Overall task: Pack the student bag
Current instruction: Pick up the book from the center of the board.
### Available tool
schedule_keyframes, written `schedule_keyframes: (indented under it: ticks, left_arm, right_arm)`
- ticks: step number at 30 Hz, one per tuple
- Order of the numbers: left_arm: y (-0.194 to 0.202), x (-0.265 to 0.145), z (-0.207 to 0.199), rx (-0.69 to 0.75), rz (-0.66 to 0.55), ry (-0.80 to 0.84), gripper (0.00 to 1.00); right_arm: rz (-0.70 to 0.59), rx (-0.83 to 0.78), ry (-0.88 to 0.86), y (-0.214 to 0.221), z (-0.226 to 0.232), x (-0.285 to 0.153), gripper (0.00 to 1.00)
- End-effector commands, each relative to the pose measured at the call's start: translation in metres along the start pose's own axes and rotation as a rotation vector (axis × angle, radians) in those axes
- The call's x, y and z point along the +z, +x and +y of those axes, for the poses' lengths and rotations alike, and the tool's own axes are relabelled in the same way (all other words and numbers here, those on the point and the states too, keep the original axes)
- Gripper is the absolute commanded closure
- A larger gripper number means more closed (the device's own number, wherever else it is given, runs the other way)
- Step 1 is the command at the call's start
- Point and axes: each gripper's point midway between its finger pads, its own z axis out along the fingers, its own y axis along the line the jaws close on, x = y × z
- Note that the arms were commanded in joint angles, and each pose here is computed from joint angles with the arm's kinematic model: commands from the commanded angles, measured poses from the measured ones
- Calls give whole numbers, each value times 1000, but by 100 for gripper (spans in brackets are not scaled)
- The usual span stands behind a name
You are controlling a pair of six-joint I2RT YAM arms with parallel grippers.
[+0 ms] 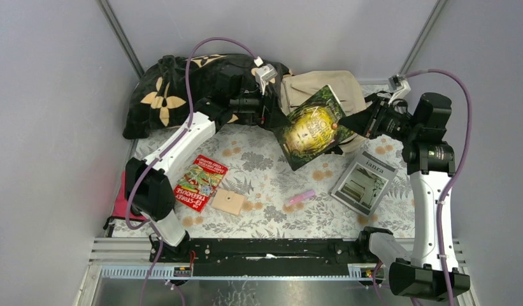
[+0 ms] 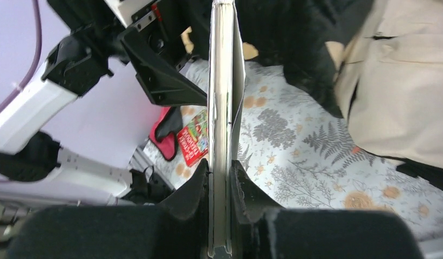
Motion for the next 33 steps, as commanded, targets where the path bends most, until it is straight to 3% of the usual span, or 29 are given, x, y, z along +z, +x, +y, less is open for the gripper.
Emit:
schedule_keyframes:
  ticks: [1, 9, 13, 18, 20, 21, 23, 24, 26, 28, 30, 33]
  left_arm:
    - [-13, -21, -29, 84, 7, 116, 7]
    - [18, -22, -55, -78, 104, 397, 7]
    - [33, -12, -52, -205, 159, 462, 12]
    - [42, -3, -69, -244, 204, 533, 19]
    - [44, -2, -72, -284, 223, 557, 31]
    - [44, -2, -72, -302, 229, 564, 45]
    - [44, 1, -68, -344, 240, 549, 83]
    - [44, 2, -64, -359, 241, 536, 94]
    - [40, 2, -52, -386, 230, 491, 100]
    - [32, 1, -37, -407, 201, 407, 100]
    - [13, -7, -16, -421, 133, 299, 100]
    - [-29, -26, 10, -440, -40, 127, 100]
  right_arm:
    - [42, -120, -293, 4, 47, 0, 100]
    - [149, -108, -509, 40, 47, 23, 100]
    - [163, -70, -492, 39, 37, 36, 100]
    - [193, -26, -473, 47, 28, 58, 100]
    - [205, -12, -438, 51, 18, 67, 100]
    - [220, 14, -410, 55, 10, 72, 100]
    - [233, 59, -349, 56, -5, 83, 100]
    - [232, 86, -318, 54, -12, 88, 93]
    - [206, 141, -210, 49, -31, 100, 42]
    - [153, 157, -116, 39, -42, 104, 13]
    - [81, 167, -33, 28, -48, 101, 1]
    - [-39, 195, 36, 14, -50, 92, 0]
